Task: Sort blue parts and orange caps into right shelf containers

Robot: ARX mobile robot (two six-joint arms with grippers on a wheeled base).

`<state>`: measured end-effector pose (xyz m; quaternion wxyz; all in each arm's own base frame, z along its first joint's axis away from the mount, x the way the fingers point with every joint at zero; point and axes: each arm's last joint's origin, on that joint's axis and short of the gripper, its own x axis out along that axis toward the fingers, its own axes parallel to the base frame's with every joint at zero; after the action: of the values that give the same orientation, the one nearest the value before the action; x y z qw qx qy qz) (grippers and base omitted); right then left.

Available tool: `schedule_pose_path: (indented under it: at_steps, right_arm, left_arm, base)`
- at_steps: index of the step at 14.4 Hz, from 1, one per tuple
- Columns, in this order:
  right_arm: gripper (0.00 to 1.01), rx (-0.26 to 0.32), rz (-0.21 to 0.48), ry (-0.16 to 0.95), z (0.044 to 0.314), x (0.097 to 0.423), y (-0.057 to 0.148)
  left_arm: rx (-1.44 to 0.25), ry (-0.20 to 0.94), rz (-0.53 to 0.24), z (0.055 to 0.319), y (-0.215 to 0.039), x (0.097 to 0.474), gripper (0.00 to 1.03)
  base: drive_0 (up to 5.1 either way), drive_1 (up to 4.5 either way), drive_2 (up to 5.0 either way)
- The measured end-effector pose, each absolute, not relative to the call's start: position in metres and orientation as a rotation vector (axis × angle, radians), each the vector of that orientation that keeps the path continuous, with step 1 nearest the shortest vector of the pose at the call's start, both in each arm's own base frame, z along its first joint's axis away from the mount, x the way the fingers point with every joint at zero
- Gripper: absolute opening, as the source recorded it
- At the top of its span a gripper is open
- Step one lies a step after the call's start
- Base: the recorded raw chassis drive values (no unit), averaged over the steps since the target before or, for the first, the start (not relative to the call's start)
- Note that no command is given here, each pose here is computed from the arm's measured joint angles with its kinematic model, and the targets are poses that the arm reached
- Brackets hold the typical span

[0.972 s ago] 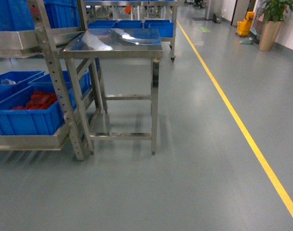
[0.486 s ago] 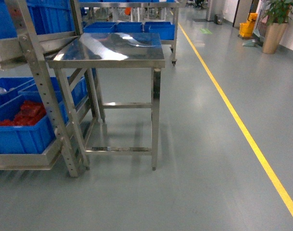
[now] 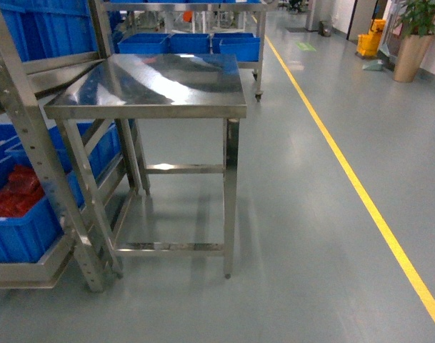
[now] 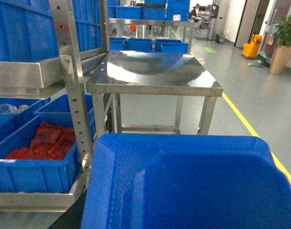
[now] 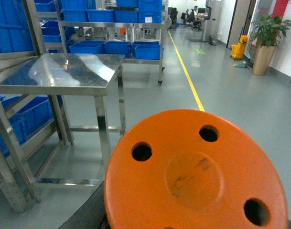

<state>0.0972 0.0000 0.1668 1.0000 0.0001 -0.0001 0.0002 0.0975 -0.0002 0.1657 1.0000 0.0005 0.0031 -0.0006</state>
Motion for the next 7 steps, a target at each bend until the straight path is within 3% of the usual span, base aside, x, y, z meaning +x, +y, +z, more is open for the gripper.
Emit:
schedule_pose_path:
  at_steps: [5,7]
  right_arm:
    - [0.45,0.0,0.0,0.001,0.1668,0.0972,0.0]
    - [0.45,0.0,0.0,0.008,0.1661,0.0972,0.0]
  left_arm:
    - [0.001,0.001,-0.002,0.1662,-0.0002,0.0975,0.43]
    - [0.001,0.01,-0.001,0.1653,-0.0002,0.0975,0.43]
  base:
    - [0.0,4.29,-4.3]
    - [0.0,0.0,0.0]
